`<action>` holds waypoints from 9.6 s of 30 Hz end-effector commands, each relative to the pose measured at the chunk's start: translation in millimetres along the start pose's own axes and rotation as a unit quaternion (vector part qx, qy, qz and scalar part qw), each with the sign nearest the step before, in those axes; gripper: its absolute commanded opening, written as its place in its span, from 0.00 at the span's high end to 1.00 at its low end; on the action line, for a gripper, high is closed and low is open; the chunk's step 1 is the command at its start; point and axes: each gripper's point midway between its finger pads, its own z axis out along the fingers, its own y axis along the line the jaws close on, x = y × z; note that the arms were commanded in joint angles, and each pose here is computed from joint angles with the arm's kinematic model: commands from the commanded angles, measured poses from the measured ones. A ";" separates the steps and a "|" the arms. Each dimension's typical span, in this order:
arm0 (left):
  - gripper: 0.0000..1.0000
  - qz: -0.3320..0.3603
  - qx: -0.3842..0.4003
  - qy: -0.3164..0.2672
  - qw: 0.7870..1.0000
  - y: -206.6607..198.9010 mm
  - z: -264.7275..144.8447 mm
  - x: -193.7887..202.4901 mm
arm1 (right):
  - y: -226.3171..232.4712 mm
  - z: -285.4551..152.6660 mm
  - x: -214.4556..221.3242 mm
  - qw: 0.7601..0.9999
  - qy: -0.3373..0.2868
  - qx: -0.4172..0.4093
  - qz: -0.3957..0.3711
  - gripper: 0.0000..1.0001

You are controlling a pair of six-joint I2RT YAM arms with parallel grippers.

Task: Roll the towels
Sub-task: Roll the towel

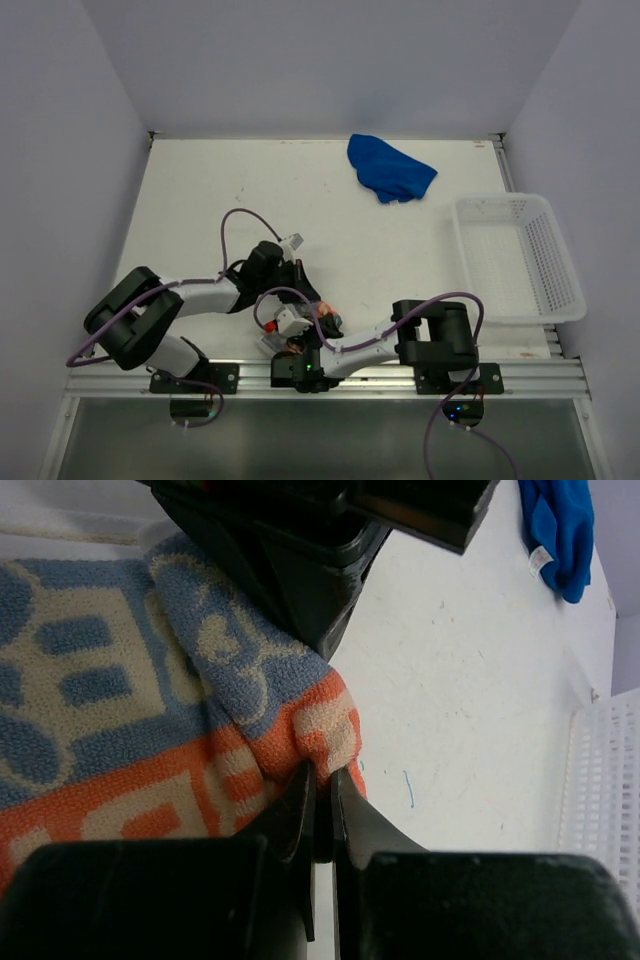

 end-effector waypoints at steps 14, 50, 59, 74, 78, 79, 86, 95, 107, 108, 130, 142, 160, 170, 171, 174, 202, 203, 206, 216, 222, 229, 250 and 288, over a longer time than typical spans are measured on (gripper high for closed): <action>1.00 -0.017 -0.048 -0.001 0.999 42.2 14.3 22.6 | -23.1 -9.2 -36.8 0.984 -0.004 -0.061 0.166 0.62; 1.00 -0.021 -0.068 -0.014 0.997 55.1 11.0 25.6 | -2.6 5.8 0.9 0.701 0.199 -0.371 0.576 0.56; 1.00 -0.044 -0.108 -0.063 0.991 75.8 1.2 21.9 | 6.3 -0.5 -11.8 0.682 0.209 -0.402 0.574 0.55; 1.00 -0.044 -0.115 -0.089 0.988 76.2 -1.5 12.8 | 6.2 -4.4 -15.6 0.677 0.209 -0.413 0.573 1.00; 1.00 -0.026 -0.105 -0.096 0.990 57.7 -1.7 -5.4 | -8.3 2.5 -11.2 0.716 0.179 -0.383 0.555 1.00; 1.00 -0.019 -0.098 -0.102 0.990 46.9 -1.9 -15.6 | -9.6 3.1 -4.1 0.728 0.182 -0.372 0.546 1.00; 1.00 0.021 -0.081 -0.121 0.989 4.8 -1.1 -60.1 | -38.3 14.6 5.7 0.807 0.119 -0.293 0.499 1.00; 1.00 0.046 -0.061 -0.132 0.988 -30.1 -3.8 -89.7 | -61.0 6.2 7.8 0.895 0.058 -0.191 0.399 1.00; 1.00 0.051 -0.053 -0.129 0.989 -35.7 -6.8 -89.3 | -68.6 -7.5 -3.2 0.964 0.014 -0.083 0.254 1.00; 1.00 0.050 -0.053 -0.128 0.989 -35.9 -6.7 -89.0 | -66.1 -8.3 -3.5 0.966 0.014 -0.081 0.245 1.00; 1.00 0.043 -0.016 -0.107 0.993 -43.4 -16.7 -57.5 | -18.8 -37.2 -7.7 0.996 -0.028 -0.064 0.063 1.00; 1.00 0.045 0.013 -0.075 0.996 -47.0 -7.8 -20.7 | 1.5 -42.3 -7.8 0.996 -0.033 -0.074 0.020 1.00; 1.00 -0.006 -0.041 -0.024 0.999 12.9 0.8 52.5 | -8.1 -43.2 -13.4 0.986 -0.027 -0.113 0.118 0.81; 1.00 -0.011 -0.046 -0.021 0.999 16.8 3.6 58.3 | -30.2 -63.5 -42.2 0.938 -0.035 -0.224 0.264 0.50; 1.00 -0.011 -0.045 -0.021 0.999 16.6 3.2 59.0 | -36.6 -57.8 -42.9 0.929 -0.030 -0.229 0.288 0.48; 1.00 -0.011 -0.047 -0.020 0.999 18.2 2.9 60.5 | -43.1 -50.6 -38.9 0.894 -0.011 -0.274 0.355 0.45; 1.00 0.007 -0.058 -0.035 0.998 13.3 1.2 52.9 | 16.2 -34.6 23.8 0.803 0.143 -0.401 0.417 0.68; 1.00 0.012 -0.058 -0.040 0.997 9.2 0.7 48.4 | 16.3 -34.5 22.6 0.802 0.141 -0.402 0.419 0.75; 1.00 0.027 -0.065 -0.055 0.996 1.8 -0.7 31.7 | 13.2 -33.5 17.3 0.801 0.130 -0.400 0.426 0.85; 1.00 0.051 -0.080 -0.141 0.985 -10.9 -35.3 -74.1 | -7.4 -1.4 -1.9 0.850 0.066 -0.326 0.409 1.00; 1.00 0.057 -0.077 -0.167 0.981 -25.5 -45.0 -116.0 | -38.0 25.2 -18.0 0.890 0.019 -0.230 0.393 1.00; 1.00 0.049 -0.075 -0.158 0.983 -20.4 -40.7 -111.4 | -58.2 50.8 -4.5 0.922 0.017 -0.118 0.368 1.00; 1.00 0.040 -0.026 -0.138 0.989 -30.7 -42.6 -92.6 | -25.2 4.5 -10.4 0.999 0.014 0.036 0.029 1.00; 1.00 -0.003 -0.043 -0.040 0.998 32.3 -11.9 28.4 | 6.9 -23.1 -37.8 0.991 -0.004 -0.060 0.121 0.80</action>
